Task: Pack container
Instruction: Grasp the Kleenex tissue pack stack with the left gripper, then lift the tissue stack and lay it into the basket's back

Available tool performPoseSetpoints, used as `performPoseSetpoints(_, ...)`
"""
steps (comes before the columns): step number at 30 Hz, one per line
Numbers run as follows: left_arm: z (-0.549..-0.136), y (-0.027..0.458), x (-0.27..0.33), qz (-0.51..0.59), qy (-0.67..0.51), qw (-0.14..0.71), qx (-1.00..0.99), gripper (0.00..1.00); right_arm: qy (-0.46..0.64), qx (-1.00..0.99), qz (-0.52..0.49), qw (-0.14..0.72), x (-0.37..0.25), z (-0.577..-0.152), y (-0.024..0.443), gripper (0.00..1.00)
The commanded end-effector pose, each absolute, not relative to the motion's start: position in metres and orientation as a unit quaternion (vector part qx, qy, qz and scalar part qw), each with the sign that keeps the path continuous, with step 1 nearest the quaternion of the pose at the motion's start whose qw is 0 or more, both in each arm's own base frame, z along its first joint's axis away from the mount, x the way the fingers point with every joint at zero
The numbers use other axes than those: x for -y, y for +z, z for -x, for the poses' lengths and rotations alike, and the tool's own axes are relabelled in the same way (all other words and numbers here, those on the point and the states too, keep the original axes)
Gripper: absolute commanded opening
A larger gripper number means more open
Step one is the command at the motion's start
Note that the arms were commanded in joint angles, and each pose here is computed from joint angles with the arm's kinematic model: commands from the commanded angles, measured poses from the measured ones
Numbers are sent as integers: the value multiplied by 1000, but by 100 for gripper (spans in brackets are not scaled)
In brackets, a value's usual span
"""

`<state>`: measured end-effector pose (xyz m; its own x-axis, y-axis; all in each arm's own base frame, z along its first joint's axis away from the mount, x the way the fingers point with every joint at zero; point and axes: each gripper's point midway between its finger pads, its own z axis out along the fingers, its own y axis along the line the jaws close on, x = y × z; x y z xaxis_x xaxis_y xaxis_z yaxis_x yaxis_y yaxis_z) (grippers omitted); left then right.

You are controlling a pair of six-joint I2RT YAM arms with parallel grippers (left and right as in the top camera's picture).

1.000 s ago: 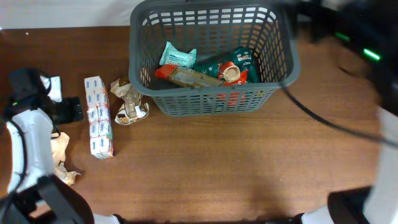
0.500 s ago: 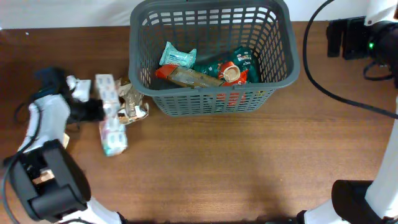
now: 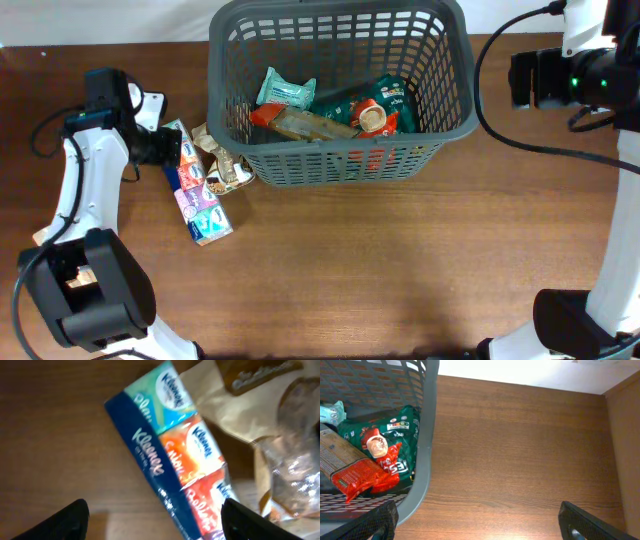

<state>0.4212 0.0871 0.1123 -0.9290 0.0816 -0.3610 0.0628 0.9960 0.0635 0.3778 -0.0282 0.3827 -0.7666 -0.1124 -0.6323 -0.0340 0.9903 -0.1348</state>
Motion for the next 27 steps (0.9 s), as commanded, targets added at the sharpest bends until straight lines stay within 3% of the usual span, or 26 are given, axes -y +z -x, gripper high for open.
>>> performPoseSetpoints(1,-437,114,-78,2,-15,211,-977,79,-52,-938,32,340,29,-376,383,99)
performPoseSetpoints(12,-463,59,-88,256,-58,192,-946,75,-36,-939,38,339,23,-375,382,99)
performPoseSetpoints(25,-452,-22,-87,313,-54,114,-941,75,-21,-940,43,339,18,-375,382,99)
performPoseSetpoints(27,-444,-41,-85,315,-52,89,-944,69,-21,-940,43,339,18,-375,382,99)
